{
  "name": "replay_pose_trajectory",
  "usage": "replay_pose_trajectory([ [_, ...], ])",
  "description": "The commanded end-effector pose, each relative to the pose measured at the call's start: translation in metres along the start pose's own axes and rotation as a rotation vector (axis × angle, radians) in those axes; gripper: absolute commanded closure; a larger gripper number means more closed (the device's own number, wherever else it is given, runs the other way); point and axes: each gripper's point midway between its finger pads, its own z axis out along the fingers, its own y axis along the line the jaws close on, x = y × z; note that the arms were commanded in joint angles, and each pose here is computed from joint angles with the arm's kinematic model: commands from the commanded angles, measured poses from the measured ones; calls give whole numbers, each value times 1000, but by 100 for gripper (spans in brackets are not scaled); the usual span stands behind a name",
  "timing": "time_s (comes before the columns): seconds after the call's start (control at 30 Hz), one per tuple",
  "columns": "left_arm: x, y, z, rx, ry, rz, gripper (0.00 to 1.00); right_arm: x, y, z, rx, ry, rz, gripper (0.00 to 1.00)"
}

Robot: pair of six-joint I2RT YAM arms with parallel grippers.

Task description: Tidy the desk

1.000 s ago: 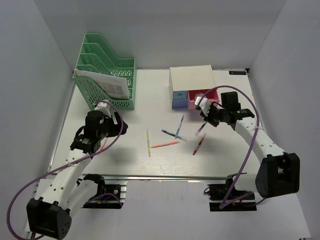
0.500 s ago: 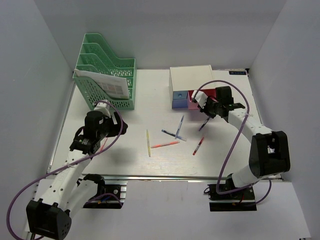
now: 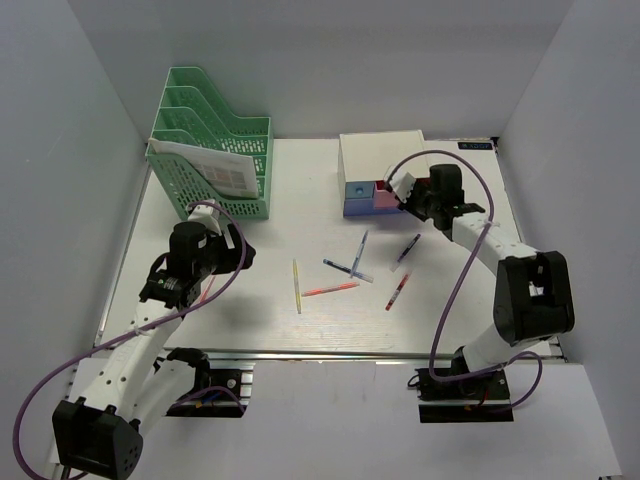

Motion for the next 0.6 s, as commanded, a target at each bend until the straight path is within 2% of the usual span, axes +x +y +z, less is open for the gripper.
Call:
replay_pose_trajectory([
  [0.0, -1, -4, -1, 23, -13, 14, 11, -36, -41, 5, 120, -96, -46, 100],
  [0.57, 1, -13, 2, 80, 2, 26, 12, -35, -59, 19, 192, -99, -48, 100],
])
